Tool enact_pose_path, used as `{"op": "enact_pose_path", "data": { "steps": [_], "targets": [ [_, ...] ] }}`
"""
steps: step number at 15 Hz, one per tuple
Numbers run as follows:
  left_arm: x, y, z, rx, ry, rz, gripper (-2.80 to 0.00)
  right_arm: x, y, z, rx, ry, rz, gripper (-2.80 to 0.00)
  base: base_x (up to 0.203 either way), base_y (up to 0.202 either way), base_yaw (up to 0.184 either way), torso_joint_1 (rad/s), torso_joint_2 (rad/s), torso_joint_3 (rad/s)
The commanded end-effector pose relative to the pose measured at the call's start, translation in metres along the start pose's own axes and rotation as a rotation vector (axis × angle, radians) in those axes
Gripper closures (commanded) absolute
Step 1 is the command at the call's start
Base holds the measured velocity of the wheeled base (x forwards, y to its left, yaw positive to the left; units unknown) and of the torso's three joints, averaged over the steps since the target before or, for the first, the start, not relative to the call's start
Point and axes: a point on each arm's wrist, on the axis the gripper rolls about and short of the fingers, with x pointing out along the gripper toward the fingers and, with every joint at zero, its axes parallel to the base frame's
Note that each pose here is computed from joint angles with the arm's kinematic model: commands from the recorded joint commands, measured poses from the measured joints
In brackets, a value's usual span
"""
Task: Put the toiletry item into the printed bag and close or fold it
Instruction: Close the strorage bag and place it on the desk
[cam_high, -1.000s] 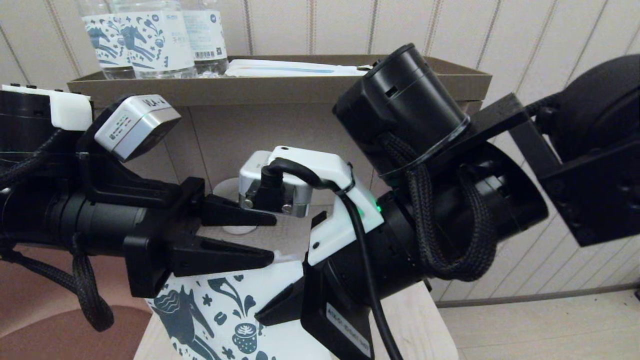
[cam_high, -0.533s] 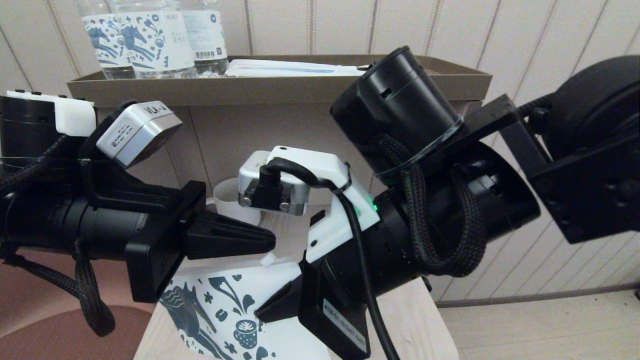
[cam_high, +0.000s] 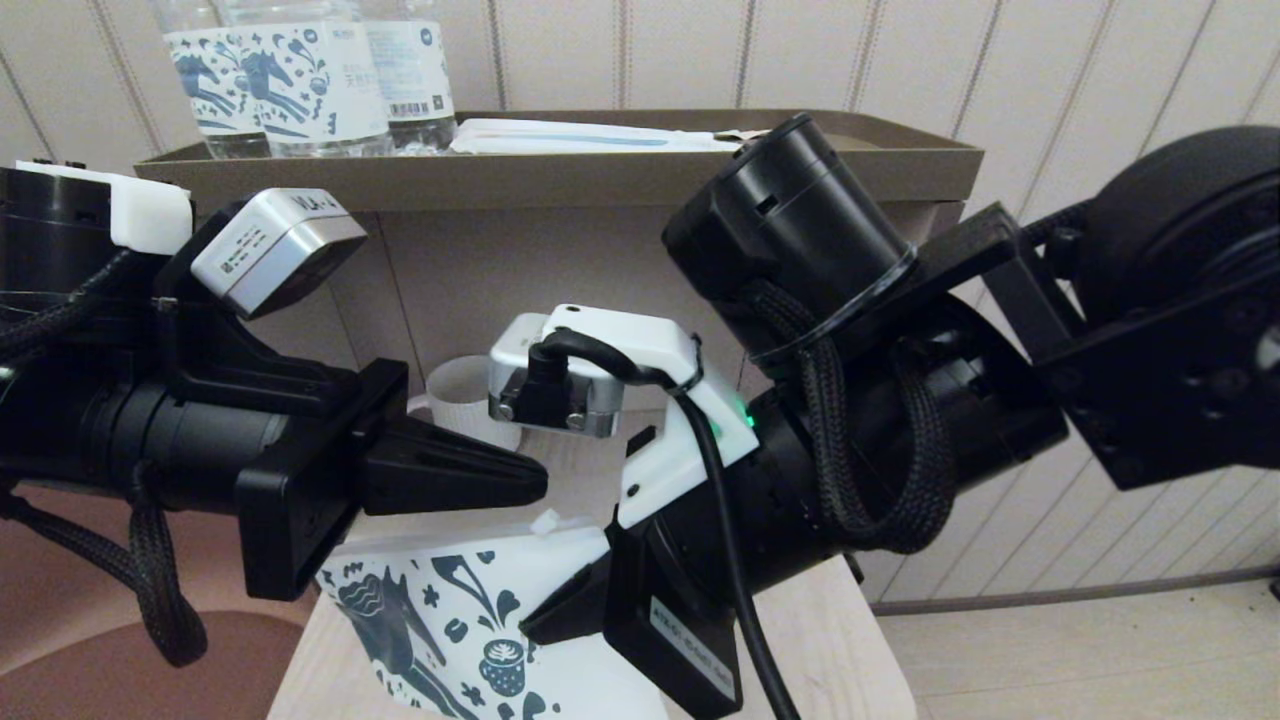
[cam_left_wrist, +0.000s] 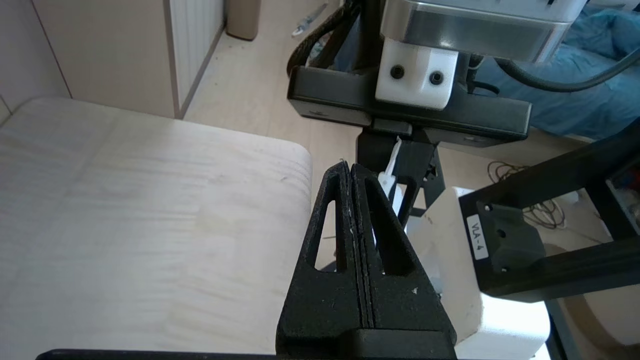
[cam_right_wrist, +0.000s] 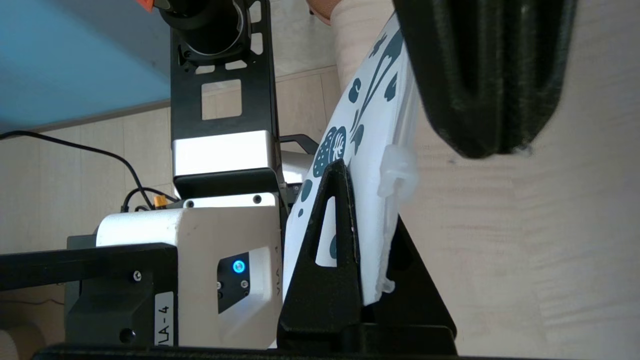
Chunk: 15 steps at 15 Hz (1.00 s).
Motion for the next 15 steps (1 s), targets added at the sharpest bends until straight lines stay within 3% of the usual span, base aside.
{"op": "enact_pose_path", "data": {
  "steps": [1, 15],
  "targets": [
    [-0.0002, -0.0002, 0.0014, 0.007, -0.004, -0.006, -2.80, 0.0009, -0.0006, 0.0003, -0.001, 0.001, 0.003, 0.00, 0.000, 0.000, 0.000, 0.000, 0.00, 0.000],
    [0.0020, -0.0026, -0.0008, 0.003, 0.002, -0.022, -2.80, 0.0014, -0.0069, 0.0033, 0.001, -0.010, -0.010, 0.00, 0.000, 0.000, 0.000, 0.000, 0.00, 0.000]
  ]
}}
